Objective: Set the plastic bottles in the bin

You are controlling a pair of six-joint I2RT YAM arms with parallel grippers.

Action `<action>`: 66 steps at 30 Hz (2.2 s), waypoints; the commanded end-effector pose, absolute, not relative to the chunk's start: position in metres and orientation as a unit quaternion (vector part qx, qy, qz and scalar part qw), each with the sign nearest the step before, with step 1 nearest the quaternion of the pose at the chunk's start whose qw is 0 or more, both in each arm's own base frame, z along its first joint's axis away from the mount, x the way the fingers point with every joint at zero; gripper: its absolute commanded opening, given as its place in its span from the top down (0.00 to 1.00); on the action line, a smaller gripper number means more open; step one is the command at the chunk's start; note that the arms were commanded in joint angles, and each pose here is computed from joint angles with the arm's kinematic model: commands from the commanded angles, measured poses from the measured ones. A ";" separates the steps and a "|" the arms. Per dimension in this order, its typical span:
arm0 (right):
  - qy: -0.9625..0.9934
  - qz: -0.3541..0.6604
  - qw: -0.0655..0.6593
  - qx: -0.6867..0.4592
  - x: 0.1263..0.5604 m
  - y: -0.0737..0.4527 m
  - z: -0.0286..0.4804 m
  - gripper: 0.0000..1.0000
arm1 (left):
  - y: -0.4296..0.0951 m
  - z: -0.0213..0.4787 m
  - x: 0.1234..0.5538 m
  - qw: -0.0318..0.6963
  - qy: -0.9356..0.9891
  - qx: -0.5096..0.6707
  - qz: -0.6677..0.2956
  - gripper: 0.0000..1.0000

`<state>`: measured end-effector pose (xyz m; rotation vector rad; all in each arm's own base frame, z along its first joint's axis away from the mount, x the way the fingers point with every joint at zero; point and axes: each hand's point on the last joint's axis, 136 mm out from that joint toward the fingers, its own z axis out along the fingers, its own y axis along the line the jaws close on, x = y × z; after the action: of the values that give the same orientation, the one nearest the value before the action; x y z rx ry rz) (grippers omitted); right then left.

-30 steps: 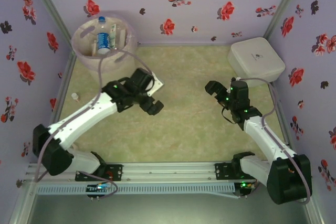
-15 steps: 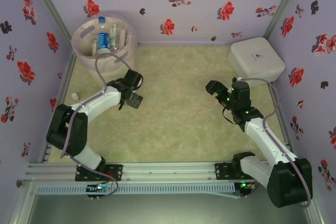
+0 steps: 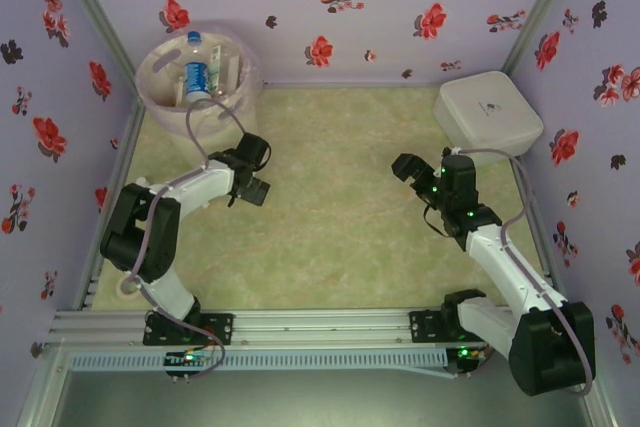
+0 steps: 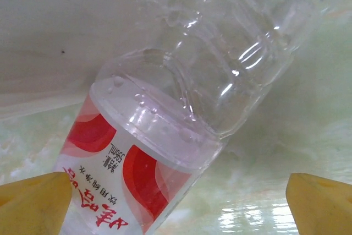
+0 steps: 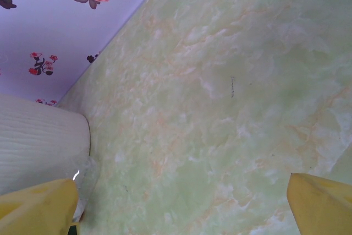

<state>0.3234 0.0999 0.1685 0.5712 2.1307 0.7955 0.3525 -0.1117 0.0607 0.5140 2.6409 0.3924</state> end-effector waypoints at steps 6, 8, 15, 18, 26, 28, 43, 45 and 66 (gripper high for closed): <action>0.836 0.304 0.394 0.230 0.325 0.095 0.167 0.02 | -0.195 0.060 0.285 0.151 0.963 0.223 0.016 0.00; 0.837 0.302 0.394 0.231 0.325 0.094 0.165 0.02 | -0.207 0.071 0.282 0.160 0.962 0.222 -0.007 0.00; 0.837 0.307 0.390 0.230 0.326 0.096 0.162 0.02 | -0.198 0.086 0.313 0.189 0.953 0.225 0.071 0.00; 0.839 0.304 0.389 0.229 0.325 0.096 0.161 0.02 | -0.192 0.083 0.332 0.192 0.951 0.223 0.091 0.00; 0.842 0.280 0.402 0.226 0.317 0.086 0.166 0.02 | -0.183 0.052 0.329 0.151 0.959 0.223 0.085 0.00; 0.842 0.281 0.401 0.226 0.319 0.087 0.166 0.02 | -0.178 0.043 0.328 0.138 0.963 0.215 0.082 0.00; 0.838 0.294 0.400 0.228 0.319 0.090 0.170 0.02 | -0.198 0.057 0.327 0.159 0.961 0.219 0.062 0.42; 0.837 0.294 0.401 0.229 0.320 0.090 0.171 0.02 | -0.204 0.068 0.325 0.168 0.958 0.226 0.057 0.42; 0.838 0.295 0.397 0.233 0.316 0.089 0.162 0.02 | -0.098 0.448 0.417 0.557 0.828 0.061 -0.033 0.55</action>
<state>0.3184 0.0943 0.1620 0.5762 2.1410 0.7571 0.3891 -0.1229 0.4663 0.1822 1.8971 -0.1718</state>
